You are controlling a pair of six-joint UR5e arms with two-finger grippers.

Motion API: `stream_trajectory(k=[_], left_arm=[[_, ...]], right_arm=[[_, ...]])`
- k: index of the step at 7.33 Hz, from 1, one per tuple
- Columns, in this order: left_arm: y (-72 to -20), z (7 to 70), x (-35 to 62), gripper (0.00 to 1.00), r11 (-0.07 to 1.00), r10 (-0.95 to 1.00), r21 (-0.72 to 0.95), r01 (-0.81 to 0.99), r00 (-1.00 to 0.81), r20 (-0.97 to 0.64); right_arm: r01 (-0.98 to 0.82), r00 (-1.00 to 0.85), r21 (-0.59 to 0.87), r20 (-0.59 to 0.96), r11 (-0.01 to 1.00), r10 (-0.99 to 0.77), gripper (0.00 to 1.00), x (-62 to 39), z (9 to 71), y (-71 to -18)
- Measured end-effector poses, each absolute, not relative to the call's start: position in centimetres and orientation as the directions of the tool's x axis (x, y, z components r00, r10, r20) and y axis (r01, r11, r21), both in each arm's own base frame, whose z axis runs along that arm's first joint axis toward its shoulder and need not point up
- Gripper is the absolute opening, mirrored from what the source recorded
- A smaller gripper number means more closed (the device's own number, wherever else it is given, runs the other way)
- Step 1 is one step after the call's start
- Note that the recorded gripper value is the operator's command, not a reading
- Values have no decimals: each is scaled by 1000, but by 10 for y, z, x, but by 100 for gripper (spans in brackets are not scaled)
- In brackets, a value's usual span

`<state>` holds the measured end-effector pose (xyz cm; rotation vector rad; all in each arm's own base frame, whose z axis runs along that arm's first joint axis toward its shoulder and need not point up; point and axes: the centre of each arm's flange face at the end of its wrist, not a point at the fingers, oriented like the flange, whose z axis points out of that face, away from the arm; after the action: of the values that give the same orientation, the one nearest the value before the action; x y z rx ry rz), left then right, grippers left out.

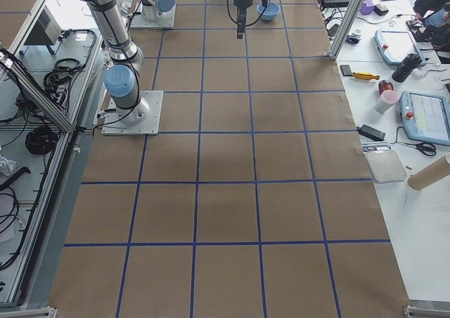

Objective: Stack green bowl on blue bowl
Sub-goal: 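Lower the left gripper onto the rim of the pale green bowl, then close the left gripper on the green bowl's rim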

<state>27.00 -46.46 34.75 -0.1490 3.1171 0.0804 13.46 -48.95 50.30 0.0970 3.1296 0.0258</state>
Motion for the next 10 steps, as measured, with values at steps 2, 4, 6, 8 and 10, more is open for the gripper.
stream_trajectory(k=[2, 4, 6, 8, 10], left_arm=[[-452, 305, 325, 100, 997, -59, 56, -60, -998, -23], [-434, 264, 364, 100, 999, -11, 48, -12, -1000, -2], [-420, 230, 373, 100, 999, 45, 12, 46, -999, 4], [-404, 212, 375, 24, 996, 88, 13, 88, -996, 17], [-398, 206, 374, 4, 994, 109, 18, 109, -994, 32]], right_arm=[[62, -998, 17, -10, 998, 62, 100, 135, 503, -489], [62, -998, 16, -10, 998, 62, 100, 135, 503, -490], [62, -998, 17, -10, 998, 62, 100, 135, 503, -489], [62, -998, 16, -10, 998, 62, 100, 135, 503, -490], [63, -998, 16, -10, 998, 63, 100, 135, 503, -490]])
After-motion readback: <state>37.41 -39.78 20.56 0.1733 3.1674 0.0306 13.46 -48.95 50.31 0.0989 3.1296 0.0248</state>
